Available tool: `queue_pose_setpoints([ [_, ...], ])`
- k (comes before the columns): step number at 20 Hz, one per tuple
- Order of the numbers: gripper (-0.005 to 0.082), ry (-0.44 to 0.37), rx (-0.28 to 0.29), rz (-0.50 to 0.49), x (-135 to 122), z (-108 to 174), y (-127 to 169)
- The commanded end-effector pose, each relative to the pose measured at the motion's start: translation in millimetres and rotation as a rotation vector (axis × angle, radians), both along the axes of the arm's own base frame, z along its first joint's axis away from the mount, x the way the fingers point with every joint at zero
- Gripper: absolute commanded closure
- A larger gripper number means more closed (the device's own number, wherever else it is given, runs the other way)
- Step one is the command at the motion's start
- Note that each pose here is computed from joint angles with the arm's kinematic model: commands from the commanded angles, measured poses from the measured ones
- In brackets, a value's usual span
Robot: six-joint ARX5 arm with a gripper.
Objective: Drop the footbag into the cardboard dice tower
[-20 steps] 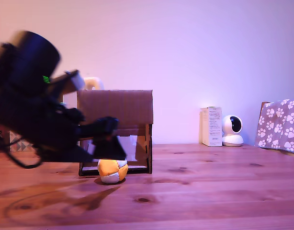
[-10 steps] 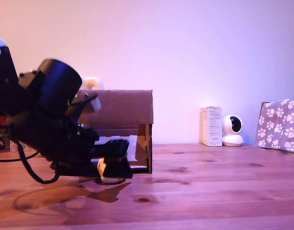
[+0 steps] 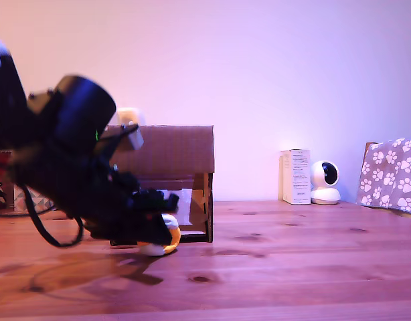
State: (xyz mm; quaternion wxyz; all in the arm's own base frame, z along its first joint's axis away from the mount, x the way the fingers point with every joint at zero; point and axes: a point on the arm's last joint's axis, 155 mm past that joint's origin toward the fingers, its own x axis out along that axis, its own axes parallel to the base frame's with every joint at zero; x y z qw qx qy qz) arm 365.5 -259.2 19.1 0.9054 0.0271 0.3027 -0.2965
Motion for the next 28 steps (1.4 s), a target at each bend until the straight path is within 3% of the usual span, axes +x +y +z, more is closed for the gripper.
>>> queue_pose_setpoints([
  [1, 0.0629, -0.015, -0.016, -0.032, -7.7, 18.8, -6.8],
  [5, 0.0629, -0.006, -0.027, -0.078, -28.2, 50.0, -11.4],
  [9, 0.0629, -0.049, -0.057, -0.093, -39.1, 87.4, -11.1],
  [16, 0.0629, -0.312, -0.214, -0.084, -29.6, 190.9, -9.8],
  [19, 0.0629, -0.393, -0.214, -0.07, -12.4, 217.6, -6.1],
  [23, 0.0629, -0.391, -0.205, -0.023, 18.4, 233.4, 6.4],
  [28, 0.0629, -0.284, -0.18, -0.046, 56.2, 227.5, 5.2],
])
